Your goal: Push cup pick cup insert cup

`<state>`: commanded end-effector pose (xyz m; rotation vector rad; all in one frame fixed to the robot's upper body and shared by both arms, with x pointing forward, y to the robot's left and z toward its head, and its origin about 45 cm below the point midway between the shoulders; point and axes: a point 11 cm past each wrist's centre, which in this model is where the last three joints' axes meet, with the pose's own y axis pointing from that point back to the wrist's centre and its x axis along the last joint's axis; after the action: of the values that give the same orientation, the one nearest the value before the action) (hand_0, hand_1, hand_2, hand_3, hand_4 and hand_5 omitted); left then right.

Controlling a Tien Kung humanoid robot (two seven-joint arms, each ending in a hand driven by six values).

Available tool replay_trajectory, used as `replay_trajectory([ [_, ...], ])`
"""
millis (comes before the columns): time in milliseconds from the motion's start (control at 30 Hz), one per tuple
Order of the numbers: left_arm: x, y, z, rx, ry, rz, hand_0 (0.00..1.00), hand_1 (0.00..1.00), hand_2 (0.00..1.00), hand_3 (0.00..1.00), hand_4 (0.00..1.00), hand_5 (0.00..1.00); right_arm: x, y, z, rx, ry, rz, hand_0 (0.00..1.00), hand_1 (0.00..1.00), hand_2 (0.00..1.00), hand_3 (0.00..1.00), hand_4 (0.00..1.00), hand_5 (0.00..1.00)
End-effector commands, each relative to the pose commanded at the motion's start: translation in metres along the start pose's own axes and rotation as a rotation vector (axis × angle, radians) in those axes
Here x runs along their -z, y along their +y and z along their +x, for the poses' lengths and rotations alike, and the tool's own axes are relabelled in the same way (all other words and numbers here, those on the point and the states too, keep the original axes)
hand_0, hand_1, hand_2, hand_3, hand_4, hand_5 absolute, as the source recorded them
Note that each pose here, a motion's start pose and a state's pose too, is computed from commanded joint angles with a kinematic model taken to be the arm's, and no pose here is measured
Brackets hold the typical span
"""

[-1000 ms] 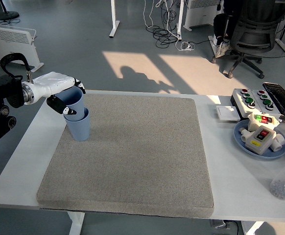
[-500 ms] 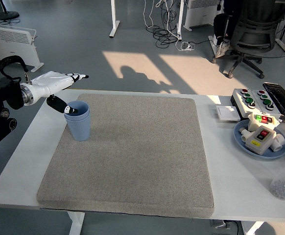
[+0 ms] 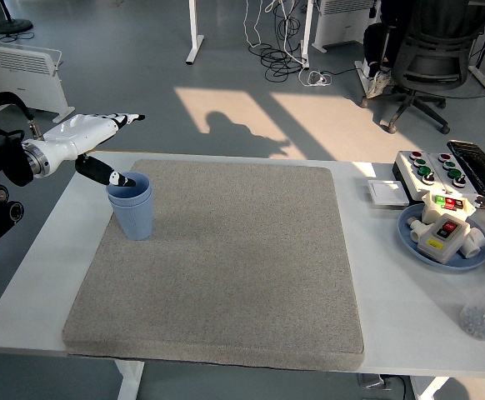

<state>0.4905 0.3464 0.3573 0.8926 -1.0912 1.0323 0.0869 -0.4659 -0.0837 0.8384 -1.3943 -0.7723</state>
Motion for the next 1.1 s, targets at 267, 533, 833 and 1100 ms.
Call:
replay_trajectory([
  [267,0.011,0.034,0.011,-0.129,0.394,0.03,0.807,0.857,0.949,0.889,0.727,0.724,0.0,0.0,0.001,-0.003,-0.01,0.002,0.709,0.641,0.646,0.584,0.122,0.406],
  [533,0.023,0.08,-0.021,-0.021,0.839,0.081,0.77,0.803,0.878,0.816,0.646,0.998,0.003,0.0,0.003,-0.007,-0.04,0.011,0.708,0.641,0.643,0.584,0.122,0.405],
  [833,0.006,0.136,-0.064,-0.032,1.339,-0.064,0.783,0.813,0.883,0.818,0.665,0.998,0.009,0.001,0.003,-0.008,-0.044,0.026,0.707,0.641,0.643,0.584,0.122,0.405],
  [1100,0.021,0.195,-0.109,-0.223,1.539,0.01,0.797,0.816,0.884,0.815,0.674,0.998,0.008,0.001,0.004,-0.009,-0.053,0.026,0.709,0.64,0.645,0.584,0.122,0.404],
])
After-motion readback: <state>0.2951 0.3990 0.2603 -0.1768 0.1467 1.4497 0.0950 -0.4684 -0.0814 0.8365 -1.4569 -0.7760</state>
